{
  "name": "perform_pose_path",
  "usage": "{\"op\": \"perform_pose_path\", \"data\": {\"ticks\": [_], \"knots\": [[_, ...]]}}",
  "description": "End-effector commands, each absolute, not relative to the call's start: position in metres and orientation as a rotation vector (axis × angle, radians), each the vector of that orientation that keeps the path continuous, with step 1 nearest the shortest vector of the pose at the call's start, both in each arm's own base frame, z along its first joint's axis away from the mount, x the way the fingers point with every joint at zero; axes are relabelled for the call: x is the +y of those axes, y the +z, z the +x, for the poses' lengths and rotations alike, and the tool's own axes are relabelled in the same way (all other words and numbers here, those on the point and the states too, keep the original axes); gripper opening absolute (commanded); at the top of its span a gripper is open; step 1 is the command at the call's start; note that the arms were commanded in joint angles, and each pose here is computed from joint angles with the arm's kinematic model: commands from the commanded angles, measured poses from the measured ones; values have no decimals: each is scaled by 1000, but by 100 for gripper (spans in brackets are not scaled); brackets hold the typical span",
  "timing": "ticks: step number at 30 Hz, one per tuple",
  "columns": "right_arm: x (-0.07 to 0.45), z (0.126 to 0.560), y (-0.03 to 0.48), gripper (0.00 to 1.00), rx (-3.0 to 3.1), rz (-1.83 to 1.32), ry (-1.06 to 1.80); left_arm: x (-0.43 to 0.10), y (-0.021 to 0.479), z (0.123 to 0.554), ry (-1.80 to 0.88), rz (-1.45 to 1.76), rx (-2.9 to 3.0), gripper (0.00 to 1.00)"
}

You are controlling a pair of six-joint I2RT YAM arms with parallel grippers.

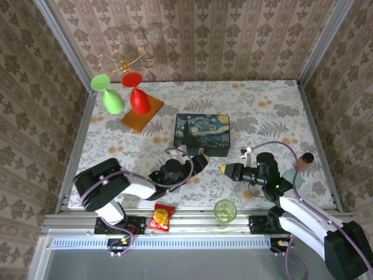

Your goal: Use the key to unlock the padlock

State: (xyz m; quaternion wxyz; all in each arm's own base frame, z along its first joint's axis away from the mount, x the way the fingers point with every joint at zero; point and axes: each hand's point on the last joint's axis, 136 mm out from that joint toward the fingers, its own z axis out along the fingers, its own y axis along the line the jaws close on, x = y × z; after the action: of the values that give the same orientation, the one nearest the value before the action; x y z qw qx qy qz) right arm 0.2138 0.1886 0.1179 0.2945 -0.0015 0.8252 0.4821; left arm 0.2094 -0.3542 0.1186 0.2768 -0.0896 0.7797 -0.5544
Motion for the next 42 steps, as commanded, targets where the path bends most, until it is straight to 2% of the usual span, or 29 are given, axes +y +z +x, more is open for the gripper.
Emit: {"op": "perform_pose_path", "data": {"ticks": [1,6,13,17,22,29,33,36,40,42], "knots": [[199,220,150,0,2086,-100,1355,-340,124,204,-1331,-157,2108,62],[207,222,177,0,1969,-124,1456,-349,168,193,-1405,-9,2000,48],[217,222,206,0,1874,-165,1537,-367,198,175,-1540,106,1877,44],[223,222,207,0,1871,-180,1553,-370,217,170,-1611,138,1779,37],[229,219,211,0,1849,-204,1582,-375,208,170,-1623,124,1813,37],[236,213,204,0,1865,-233,1586,-371,211,176,-1645,76,1765,32],[235,213,202,0,1868,-228,1578,-369,215,178,-1646,73,1758,21],[235,214,202,0,1870,-226,1569,-369,214,178,-1649,72,1759,18],[235,215,201,0,1871,-225,1571,-367,210,181,-1634,50,1768,18],[235,215,199,0,1874,-220,1572,-362,207,185,-1629,16,1758,24]]}}
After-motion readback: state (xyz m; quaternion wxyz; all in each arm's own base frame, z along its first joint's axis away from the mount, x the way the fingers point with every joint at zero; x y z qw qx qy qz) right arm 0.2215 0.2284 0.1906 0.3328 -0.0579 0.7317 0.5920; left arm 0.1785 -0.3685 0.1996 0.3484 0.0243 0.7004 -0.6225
